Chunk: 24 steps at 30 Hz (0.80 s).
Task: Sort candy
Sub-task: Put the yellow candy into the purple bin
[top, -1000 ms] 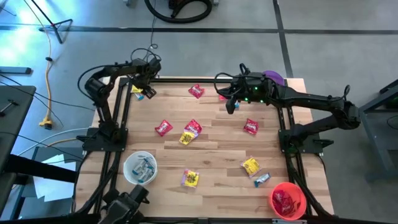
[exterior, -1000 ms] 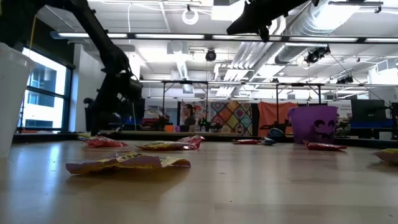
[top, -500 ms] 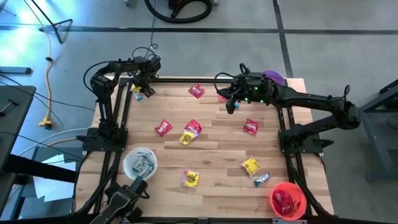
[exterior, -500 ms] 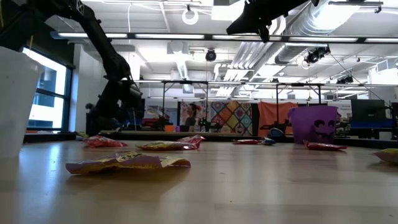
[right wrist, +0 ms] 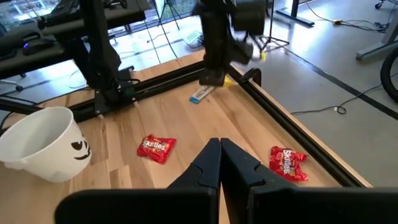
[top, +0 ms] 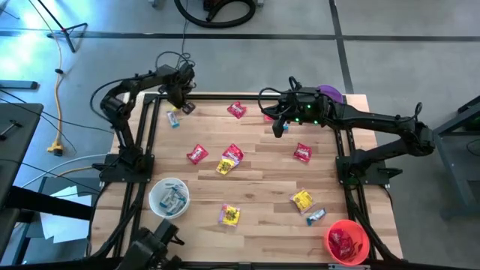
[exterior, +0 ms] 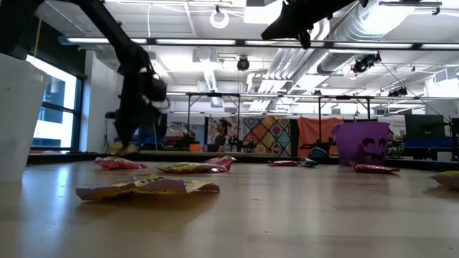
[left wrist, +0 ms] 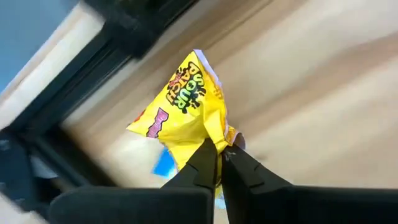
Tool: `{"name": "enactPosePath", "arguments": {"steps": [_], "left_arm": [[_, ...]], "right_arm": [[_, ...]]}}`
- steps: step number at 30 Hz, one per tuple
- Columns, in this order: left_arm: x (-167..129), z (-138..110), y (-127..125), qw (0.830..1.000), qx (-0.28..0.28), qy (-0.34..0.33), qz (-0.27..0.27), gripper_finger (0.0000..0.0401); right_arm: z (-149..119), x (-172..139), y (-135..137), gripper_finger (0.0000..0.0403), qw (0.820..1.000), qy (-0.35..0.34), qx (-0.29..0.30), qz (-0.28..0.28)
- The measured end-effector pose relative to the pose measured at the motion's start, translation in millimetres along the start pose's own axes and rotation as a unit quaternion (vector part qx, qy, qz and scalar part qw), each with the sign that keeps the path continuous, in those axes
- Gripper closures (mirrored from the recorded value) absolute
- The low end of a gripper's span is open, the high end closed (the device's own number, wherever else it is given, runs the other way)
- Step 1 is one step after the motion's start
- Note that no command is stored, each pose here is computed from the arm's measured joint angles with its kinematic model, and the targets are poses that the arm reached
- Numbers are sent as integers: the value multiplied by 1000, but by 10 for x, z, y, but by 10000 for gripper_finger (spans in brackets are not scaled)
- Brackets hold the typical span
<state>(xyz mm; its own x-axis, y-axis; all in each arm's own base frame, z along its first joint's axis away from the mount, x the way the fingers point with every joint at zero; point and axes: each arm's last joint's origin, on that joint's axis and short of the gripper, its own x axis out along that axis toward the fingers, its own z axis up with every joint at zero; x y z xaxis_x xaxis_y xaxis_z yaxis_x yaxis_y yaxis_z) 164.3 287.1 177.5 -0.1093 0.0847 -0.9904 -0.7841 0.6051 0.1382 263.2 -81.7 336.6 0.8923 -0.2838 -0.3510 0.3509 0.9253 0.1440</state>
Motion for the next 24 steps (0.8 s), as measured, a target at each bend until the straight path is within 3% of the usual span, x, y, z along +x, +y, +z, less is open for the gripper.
{"name": "enactPosePath", "arguments": {"steps": [3, 6, 9, 12, 21, 24], "left_arm": [[-350, -59, -125, 994, -5, -73, -75, 399], [-736, -134, -296, 964, 28, -166, -205, 400], [-1109, -204, -495, 894, 87, -254, -358, 400], [-1407, -262, -710, 818, 142, -302, -469, 401], [-1912, -350, -1421, 647, 297, -337, -616, 401], [-2045, -391, -1602, 603, 329, -337, -643, 401]], "right_arm": [[-1, -1, 0, 403, 1000, 1, 0, 1], [4, -2, 14, 403, 1000, 2, 12, 27], [16, -4, 37, 402, 998, 0, 26, 63], [44, -6, 53, 394, 996, -10, 36, 86], [154, -21, 80, 265, 988, -58, 86, 117], [184, -32, 104, 229, 982, -66, 83, 155]]}}
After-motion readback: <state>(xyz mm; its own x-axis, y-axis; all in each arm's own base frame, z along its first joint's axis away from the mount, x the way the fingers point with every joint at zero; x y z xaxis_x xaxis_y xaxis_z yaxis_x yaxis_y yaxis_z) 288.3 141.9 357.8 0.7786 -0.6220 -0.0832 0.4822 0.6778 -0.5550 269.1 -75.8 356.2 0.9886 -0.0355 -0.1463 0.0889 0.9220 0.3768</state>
